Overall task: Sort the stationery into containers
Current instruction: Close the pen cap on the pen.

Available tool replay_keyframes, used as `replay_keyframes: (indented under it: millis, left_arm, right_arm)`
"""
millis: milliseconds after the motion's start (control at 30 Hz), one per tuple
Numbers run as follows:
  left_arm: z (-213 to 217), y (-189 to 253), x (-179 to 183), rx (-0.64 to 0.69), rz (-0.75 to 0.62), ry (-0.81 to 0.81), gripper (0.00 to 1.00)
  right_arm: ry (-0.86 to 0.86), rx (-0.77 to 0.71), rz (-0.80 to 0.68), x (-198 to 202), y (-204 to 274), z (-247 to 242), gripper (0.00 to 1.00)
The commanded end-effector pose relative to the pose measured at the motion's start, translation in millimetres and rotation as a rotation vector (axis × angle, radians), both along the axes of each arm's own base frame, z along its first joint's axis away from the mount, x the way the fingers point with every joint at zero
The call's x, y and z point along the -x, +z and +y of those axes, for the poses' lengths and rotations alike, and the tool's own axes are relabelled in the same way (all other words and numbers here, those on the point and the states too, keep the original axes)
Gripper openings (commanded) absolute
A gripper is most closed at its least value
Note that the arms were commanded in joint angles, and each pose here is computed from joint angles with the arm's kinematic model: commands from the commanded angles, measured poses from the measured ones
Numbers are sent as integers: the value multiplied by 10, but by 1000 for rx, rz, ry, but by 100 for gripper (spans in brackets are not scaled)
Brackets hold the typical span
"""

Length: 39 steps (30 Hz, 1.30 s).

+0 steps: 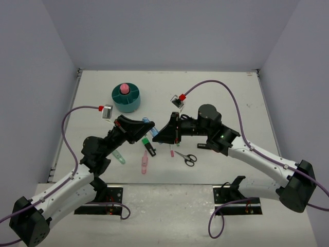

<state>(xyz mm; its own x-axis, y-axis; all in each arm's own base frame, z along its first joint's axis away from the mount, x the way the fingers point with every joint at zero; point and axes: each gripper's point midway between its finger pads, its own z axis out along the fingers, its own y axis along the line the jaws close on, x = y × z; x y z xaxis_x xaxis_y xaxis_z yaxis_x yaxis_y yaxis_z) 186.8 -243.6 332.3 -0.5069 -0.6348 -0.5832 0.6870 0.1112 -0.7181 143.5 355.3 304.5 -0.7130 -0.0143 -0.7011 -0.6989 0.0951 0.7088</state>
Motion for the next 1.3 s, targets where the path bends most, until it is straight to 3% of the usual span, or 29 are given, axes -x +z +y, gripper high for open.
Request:
replay_keyframes:
  millis: [0,533,733,767,900,1067,1200,1267]
  left_arm:
    - [-66,-269,-15,-67,27,-19,0]
    - [-100,-434,54,-76,41,-64,0]
    - [-107,-406,-51,-201,16,-11,2]
    - [-114,-445,-65,-233,23,-8,7]
    - [-45,-343,-124,-281,0,53,53]
    - [142,-74,-214,-324,-31,182,98]
    - [173,263,-114,-295,-134,180,100]
    - [92,349,38,-279,-188,93,97]
  right_arm:
    - [11,-161,-150,68,584,-16,0]
    - [23,-255,-265,-35,1012,128,0]
    - [17,-223,-294,-13,860,146,0]
    - [16,-217,-303,-6,851,152,0]
    - [17,-194,-317,28,786,146,0]
    - [19,-171,-303,52,632,119,0]
    - [26,-148,-289,94,495,83,0]
    - [27,-141,-280,118,444,55,0]
